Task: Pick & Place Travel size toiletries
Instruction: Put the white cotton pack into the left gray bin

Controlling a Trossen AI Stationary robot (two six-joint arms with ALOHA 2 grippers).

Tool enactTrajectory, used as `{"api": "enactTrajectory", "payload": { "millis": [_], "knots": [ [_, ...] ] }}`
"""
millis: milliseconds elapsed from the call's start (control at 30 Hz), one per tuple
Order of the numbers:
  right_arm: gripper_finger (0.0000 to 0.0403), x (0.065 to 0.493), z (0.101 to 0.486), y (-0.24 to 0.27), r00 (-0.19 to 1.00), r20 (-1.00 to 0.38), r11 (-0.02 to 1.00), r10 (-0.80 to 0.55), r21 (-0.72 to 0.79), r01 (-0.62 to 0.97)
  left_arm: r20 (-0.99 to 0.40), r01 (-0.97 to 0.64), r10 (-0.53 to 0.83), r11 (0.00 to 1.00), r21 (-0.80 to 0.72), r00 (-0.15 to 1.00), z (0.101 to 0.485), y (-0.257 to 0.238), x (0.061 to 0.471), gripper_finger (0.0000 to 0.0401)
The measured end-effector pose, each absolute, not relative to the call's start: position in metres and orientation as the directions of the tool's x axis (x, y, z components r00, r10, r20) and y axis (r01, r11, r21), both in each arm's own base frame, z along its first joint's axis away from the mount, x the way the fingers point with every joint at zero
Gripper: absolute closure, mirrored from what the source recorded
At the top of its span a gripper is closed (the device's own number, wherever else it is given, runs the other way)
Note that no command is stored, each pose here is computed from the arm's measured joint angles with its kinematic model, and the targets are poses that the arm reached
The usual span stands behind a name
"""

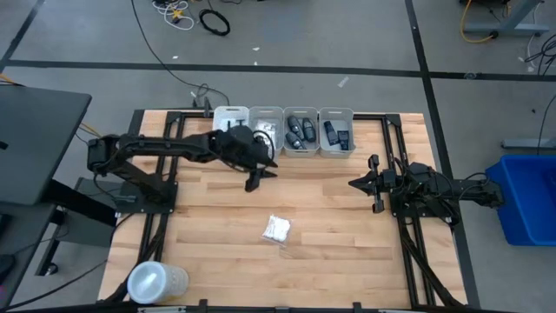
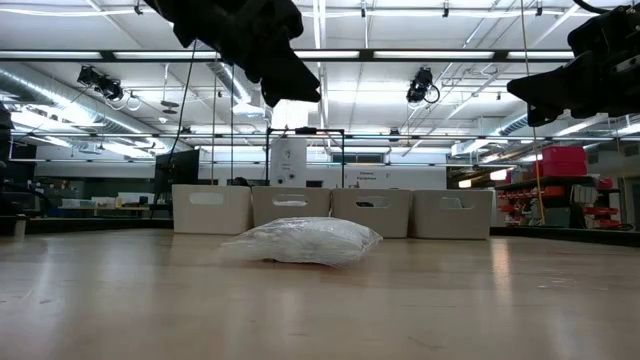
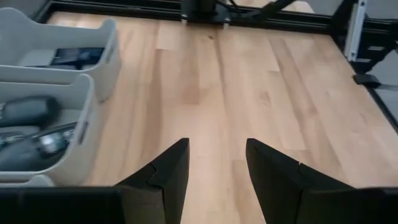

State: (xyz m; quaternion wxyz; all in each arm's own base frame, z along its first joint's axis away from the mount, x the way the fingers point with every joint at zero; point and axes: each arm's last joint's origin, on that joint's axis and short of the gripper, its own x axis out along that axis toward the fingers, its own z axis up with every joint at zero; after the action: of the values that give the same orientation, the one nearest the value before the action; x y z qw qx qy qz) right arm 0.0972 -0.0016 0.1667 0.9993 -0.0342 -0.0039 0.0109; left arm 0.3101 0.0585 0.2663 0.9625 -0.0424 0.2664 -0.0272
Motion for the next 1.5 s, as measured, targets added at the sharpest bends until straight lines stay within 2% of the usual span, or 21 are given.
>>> {"api": "enactTrajectory", "payload": {
  "millis": [500, 1033, 1500],
  "knots": [
    [0.0389, 0.097, 0.167, -0.002, 1.0, 0.007, 0.997, 0.022, -0.068, -0.022, -0.516, 0.14, -0.2, 0.978, -0.154, 0.833, 0.266, 0.011, 0.315, 0.0235],
    [0.0389, 0.097, 0.167, -0.002, 1.0, 0.006, 0.997, 0.021, -0.068, -0.021, -0.672, 0.142, -0.241, 0.969, -0.2, 0.7, 0.228, -0.003, 0.323, 0.0235],
    [0.0389, 0.099, 0.164, -0.002, 0.999, -0.023, 0.997, 0.022, -0.067, -0.024, -0.694, 0.181, -0.198, 0.978, -0.098, 0.692, 0.194, -0.008, 0.319, 0.0235]
  ]
}}
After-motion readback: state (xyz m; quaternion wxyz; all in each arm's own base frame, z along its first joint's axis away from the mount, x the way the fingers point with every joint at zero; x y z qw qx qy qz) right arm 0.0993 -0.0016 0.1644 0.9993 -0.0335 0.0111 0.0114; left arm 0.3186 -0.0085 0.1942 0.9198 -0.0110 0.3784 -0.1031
